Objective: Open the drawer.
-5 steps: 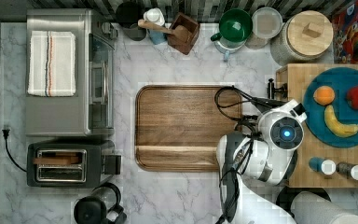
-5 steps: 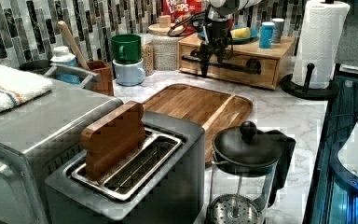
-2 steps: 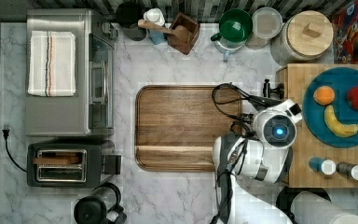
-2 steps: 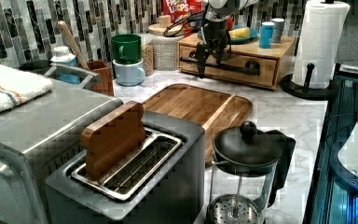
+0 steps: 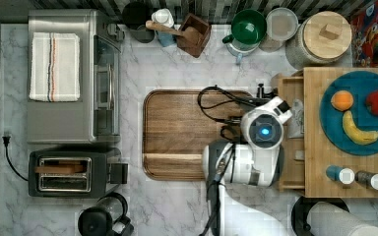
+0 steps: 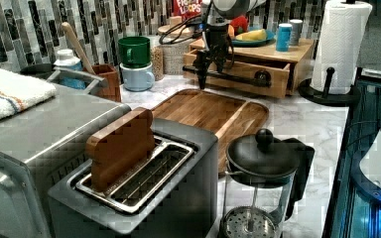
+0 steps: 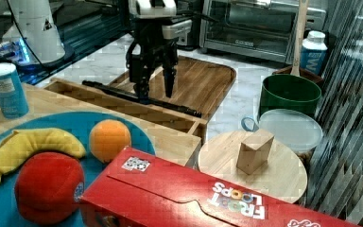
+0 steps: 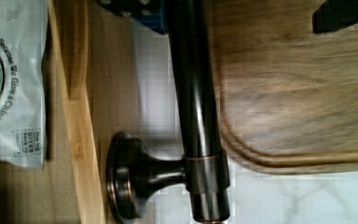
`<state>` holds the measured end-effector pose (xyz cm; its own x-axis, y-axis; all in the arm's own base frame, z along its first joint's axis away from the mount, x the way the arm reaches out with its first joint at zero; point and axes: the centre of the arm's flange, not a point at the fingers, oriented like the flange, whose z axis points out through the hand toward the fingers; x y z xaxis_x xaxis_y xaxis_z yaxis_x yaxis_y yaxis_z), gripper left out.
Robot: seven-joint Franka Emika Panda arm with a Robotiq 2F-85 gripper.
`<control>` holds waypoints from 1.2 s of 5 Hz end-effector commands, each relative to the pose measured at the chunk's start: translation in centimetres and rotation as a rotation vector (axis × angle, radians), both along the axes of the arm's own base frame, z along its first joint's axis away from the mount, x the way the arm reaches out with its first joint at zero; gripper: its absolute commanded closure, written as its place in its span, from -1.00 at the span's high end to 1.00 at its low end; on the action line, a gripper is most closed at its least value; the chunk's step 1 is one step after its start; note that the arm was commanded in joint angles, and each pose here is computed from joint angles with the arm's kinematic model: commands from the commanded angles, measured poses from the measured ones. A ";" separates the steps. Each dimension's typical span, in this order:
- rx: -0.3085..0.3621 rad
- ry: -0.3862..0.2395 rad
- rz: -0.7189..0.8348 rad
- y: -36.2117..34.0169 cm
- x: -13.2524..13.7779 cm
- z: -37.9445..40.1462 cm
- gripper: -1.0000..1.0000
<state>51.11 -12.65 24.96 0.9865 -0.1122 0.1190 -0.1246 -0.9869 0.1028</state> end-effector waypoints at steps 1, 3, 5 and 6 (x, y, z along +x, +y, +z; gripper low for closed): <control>0.076 0.041 0.146 17.1 1.9 2.8 1.00; 0.098 0.055 0.060 19.3 2.6 2.5 1.00; 0.107 0.058 0.033 19.6 3.0 2.8 1.00; 0.107 0.058 0.033 19.6 3.0 2.8 1.00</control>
